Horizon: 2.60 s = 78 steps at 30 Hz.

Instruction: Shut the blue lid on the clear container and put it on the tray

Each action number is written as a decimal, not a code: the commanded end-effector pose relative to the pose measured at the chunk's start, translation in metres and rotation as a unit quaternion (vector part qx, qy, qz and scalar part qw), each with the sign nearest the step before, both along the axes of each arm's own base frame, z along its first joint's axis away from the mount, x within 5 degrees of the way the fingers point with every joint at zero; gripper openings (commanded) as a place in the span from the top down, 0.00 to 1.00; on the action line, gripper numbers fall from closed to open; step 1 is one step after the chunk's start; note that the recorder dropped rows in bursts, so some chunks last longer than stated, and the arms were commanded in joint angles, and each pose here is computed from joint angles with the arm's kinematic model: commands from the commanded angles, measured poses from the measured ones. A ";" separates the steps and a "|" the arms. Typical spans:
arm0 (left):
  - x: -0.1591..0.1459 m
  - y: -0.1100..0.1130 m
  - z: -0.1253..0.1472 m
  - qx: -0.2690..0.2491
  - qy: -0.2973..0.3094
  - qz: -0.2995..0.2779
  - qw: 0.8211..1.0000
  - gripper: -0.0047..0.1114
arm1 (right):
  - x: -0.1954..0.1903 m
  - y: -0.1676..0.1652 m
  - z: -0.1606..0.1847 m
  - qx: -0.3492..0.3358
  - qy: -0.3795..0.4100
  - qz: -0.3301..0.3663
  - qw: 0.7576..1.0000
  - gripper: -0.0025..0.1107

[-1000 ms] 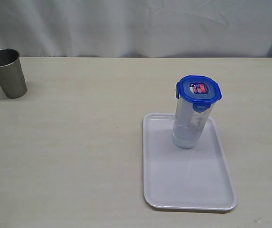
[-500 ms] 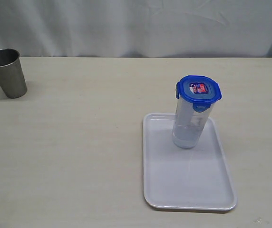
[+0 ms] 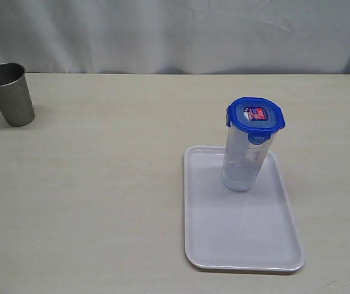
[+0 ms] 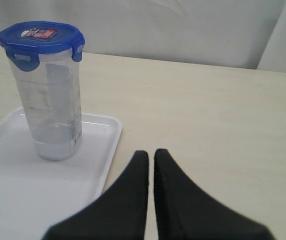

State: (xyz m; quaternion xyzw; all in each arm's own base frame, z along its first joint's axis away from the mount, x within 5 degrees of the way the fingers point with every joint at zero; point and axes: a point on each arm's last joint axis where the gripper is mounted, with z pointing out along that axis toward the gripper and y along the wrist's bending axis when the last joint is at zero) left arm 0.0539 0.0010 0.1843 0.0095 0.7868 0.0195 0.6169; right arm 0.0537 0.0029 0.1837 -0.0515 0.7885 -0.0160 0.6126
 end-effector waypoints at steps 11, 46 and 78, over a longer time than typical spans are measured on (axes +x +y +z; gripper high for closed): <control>0.000 0.000 0.000 0.000 -0.003 0.001 1.000 0.96 | 0.000 -0.001 -0.001 -0.003 -0.001 -0.007 1.000 0.94; 0.000 0.000 0.000 0.000 -0.003 0.001 1.000 0.96 | 0.000 -0.001 -0.001 0.028 0.003 -0.016 0.999 0.94; 0.000 0.000 0.000 0.000 -0.003 0.001 1.000 0.96 | 0.000 -0.001 -0.001 0.034 0.003 -0.017 0.999 0.94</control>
